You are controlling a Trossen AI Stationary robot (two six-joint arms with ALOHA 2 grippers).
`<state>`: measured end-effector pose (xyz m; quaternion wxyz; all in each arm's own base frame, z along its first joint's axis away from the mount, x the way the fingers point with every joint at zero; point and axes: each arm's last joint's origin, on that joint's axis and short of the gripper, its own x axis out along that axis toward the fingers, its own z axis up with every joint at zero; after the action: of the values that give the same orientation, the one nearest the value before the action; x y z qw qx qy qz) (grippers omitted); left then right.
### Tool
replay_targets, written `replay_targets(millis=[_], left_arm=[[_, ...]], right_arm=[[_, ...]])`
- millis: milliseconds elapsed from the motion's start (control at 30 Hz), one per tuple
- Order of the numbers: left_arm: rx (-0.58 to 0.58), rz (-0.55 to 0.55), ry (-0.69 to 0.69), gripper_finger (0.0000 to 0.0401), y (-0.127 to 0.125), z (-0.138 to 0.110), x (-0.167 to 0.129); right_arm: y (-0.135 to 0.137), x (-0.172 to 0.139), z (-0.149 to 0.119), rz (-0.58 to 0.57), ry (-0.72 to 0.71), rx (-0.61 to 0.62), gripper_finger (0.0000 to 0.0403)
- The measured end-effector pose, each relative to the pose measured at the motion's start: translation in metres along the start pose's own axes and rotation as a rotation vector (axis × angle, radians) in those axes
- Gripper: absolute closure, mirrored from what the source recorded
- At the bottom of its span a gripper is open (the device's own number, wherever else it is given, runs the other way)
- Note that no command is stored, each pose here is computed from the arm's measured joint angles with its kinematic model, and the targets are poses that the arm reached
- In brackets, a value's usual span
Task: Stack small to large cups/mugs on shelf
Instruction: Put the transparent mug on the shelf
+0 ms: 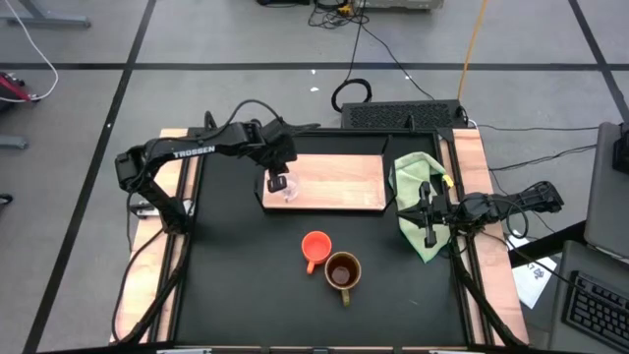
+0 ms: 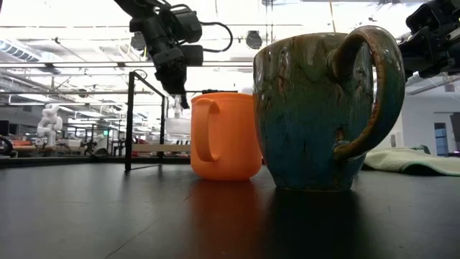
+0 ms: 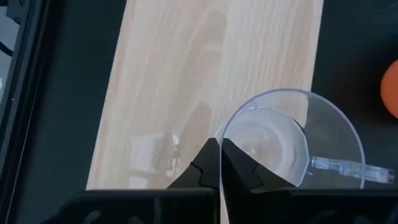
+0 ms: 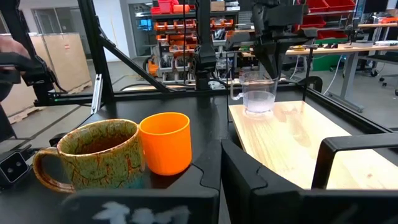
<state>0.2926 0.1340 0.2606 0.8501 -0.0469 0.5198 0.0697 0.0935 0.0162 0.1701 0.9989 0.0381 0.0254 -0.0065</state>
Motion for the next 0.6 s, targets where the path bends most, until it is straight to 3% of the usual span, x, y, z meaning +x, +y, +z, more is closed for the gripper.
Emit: replay_targets(millis=[600], left_arm=[[-0.047,0.001,-0.01,0.0401,-0.0002,-0.0066,0.011]], right_arm=[[0.0,0.0,0.0,0.0,0.0,0.0,0.0403]])
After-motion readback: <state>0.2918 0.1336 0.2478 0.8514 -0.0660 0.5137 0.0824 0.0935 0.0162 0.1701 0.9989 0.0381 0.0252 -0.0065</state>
